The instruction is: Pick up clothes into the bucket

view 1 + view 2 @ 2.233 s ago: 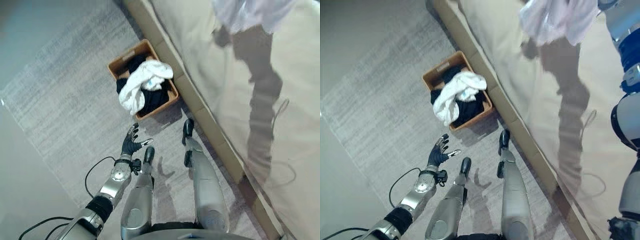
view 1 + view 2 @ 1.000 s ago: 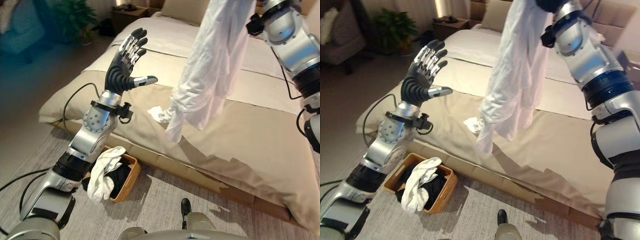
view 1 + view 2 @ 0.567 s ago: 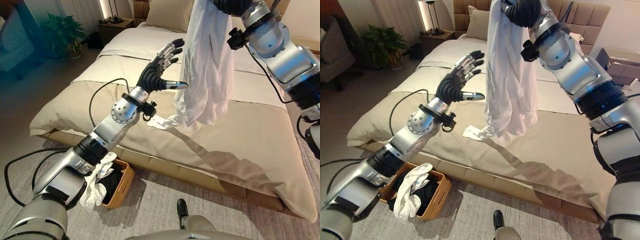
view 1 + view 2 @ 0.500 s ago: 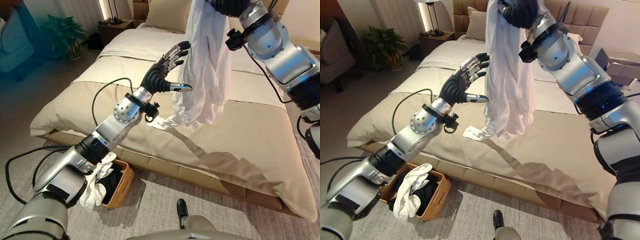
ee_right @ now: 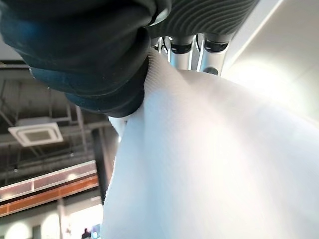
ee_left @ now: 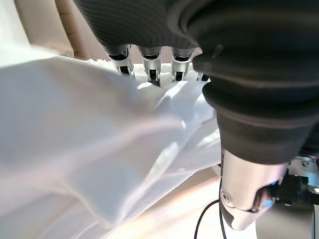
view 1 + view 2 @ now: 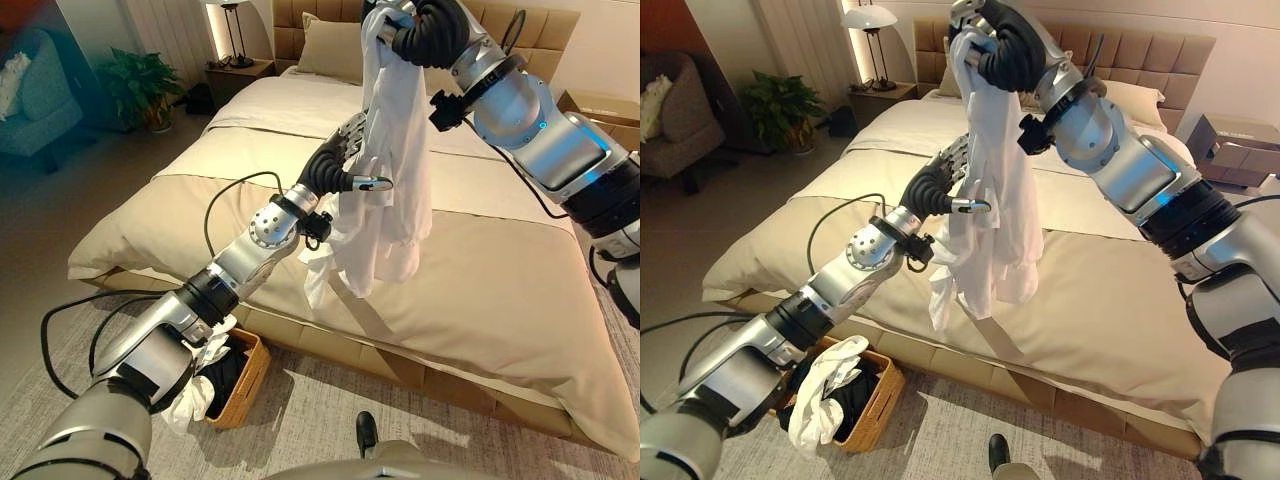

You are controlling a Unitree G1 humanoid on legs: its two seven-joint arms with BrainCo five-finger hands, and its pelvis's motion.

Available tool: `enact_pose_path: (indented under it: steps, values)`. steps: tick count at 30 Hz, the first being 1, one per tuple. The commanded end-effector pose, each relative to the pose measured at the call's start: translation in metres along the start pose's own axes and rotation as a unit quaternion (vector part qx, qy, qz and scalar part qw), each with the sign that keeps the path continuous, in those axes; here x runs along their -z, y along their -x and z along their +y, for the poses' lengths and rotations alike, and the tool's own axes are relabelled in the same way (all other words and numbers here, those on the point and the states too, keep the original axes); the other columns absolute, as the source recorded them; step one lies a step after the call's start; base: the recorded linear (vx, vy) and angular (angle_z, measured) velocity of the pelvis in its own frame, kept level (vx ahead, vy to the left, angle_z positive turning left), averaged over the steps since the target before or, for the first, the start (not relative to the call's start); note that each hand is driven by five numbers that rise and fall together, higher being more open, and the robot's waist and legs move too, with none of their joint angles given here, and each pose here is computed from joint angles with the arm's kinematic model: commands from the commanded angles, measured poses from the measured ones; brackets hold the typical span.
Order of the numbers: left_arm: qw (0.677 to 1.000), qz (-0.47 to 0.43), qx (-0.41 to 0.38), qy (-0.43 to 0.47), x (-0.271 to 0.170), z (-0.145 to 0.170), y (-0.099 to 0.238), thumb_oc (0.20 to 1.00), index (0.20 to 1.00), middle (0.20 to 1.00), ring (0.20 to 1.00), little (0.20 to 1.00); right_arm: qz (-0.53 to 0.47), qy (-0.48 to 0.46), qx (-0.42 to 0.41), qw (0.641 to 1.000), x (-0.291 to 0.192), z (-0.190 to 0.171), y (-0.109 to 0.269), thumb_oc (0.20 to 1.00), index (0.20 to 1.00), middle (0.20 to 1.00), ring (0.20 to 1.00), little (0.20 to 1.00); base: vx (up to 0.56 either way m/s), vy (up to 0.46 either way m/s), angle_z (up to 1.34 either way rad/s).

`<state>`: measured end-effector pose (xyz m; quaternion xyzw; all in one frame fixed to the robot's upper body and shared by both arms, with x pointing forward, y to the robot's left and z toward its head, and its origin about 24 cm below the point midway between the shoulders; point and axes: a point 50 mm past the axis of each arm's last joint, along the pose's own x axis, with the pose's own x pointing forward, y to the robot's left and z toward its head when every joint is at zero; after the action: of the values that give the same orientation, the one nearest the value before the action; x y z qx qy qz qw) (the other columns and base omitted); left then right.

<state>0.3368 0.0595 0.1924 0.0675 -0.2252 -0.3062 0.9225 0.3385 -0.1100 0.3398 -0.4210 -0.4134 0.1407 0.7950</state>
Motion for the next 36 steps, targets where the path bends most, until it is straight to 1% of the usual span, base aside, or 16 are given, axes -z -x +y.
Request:
enact_pose_path:
  steps: [1,2,4,5,8,12,16,18,22,30,31,32,33,36]
  values:
    - [0.999,-0.017,0.004,-0.05,-0.016,0.002,-0.024,1.0,1.0,1.0,1.0,1.0,-0.103,-0.038,0.052,0.993,-0.042,-0.03,-0.007,0.2,0.2,0.2,0.2,0.2,0.0,0.01,0.1]
    - [0.999,-0.016,0.005,-0.051,-0.016,0.001,-0.025,1.0,1.0,1.0,1.0,1.0,-0.102,-0.038,0.053,0.993,-0.041,-0.03,-0.007,0.2,0.2,0.2,0.2,0.2,0.0,0.021,0.1]
    - [0.997,-0.001,-0.025,-0.078,-0.007,0.003,-0.028,1.0,1.0,1.0,1.0,1.0,-0.123,-0.052,0.054,0.99,-0.049,-0.028,-0.002,0.2,0.2,0.2,0.2,0.2,0.0,0.019,0.13]
    - [0.996,0.008,-0.038,-0.081,-0.002,0.003,-0.029,1.0,1.0,1.0,1.0,1.0,-0.132,-0.06,0.054,0.988,-0.053,-0.028,-0.001,0.2,0.2,0.2,0.2,0.2,-0.01,0.012,0.13]
    - [0.996,0.027,-0.045,-0.07,0.009,-0.003,-0.031,1.0,1.0,1.0,1.0,1.0,-0.146,-0.08,0.056,0.984,-0.058,-0.026,0.002,0.2,0.2,0.2,0.2,0.2,-0.01,0.014,0.05]
    - [0.998,0.034,-0.027,-0.05,0.012,-0.012,-0.032,1.0,1.0,1.0,1.0,1.0,-0.154,-0.087,0.058,0.983,-0.062,-0.025,0.003,0.2,0.2,0.2,0.2,0.2,0.0,0.009,-0.01]
    - [0.998,0.041,0.0,-0.057,0.014,-0.023,-0.035,1.0,1.0,1.0,1.0,1.0,-0.153,-0.092,0.064,0.982,-0.062,-0.024,0.003,0.2,0.2,0.2,0.2,0.2,0.0,0.0,0.0]
    - [0.996,0.06,0.002,-0.073,0.023,-0.029,-0.036,1.0,1.0,1.0,1.0,1.0,-0.165,-0.102,0.076,0.978,-0.067,-0.024,0.0,0.2,0.2,0.2,0.2,0.2,0.0,0.0,0.0]
    - [0.994,0.083,0.003,-0.073,0.035,-0.038,-0.036,1.0,1.0,1.0,1.0,1.0,-0.179,-0.112,0.095,0.973,-0.075,-0.026,-0.006,0.2,0.2,0.2,0.2,0.2,0.0,0.0,0.0]
    - [0.993,0.099,0.02,-0.067,0.043,-0.051,-0.038,1.0,1.0,1.0,1.0,1.0,-0.19,-0.134,0.117,0.966,-0.082,-0.027,-0.014,0.2,0.2,0.2,0.2,0.2,0.0,0.0,0.0]
    - [0.993,0.101,0.018,-0.067,0.044,-0.052,-0.038,0.74,0.74,0.74,0.74,0.74,-0.188,-0.137,0.119,0.965,-0.081,-0.026,-0.015,0.2,0.2,0.2,0.2,0.2,0.0,0.0,0.0]
    - [0.993,0.1,0.016,-0.064,0.043,-0.052,-0.038,0.438,0.438,0.438,0.438,0.438,-0.19,-0.14,0.12,0.964,-0.082,-0.026,-0.016,0.2,0.2,0.2,0.2,0.2,0.0,0.0,0.0]
    - [0.993,0.1,0.013,-0.059,0.043,-0.053,-0.039,0.2,0.2,0.2,0.2,0.2,-0.19,-0.144,0.123,0.963,-0.083,-0.026,-0.016,0.2,0.2,0.2,0.2,0.2,0.0,0.0,0.0]
    - [0.994,0.096,0.003,-0.044,0.043,-0.052,-0.039,0.2,0.2,0.2,0.2,0.2,-0.185,-0.151,0.128,0.963,-0.08,-0.025,-0.016,0.2,0.2,0.2,0.2,0.2,0.0,0.0,0.0]
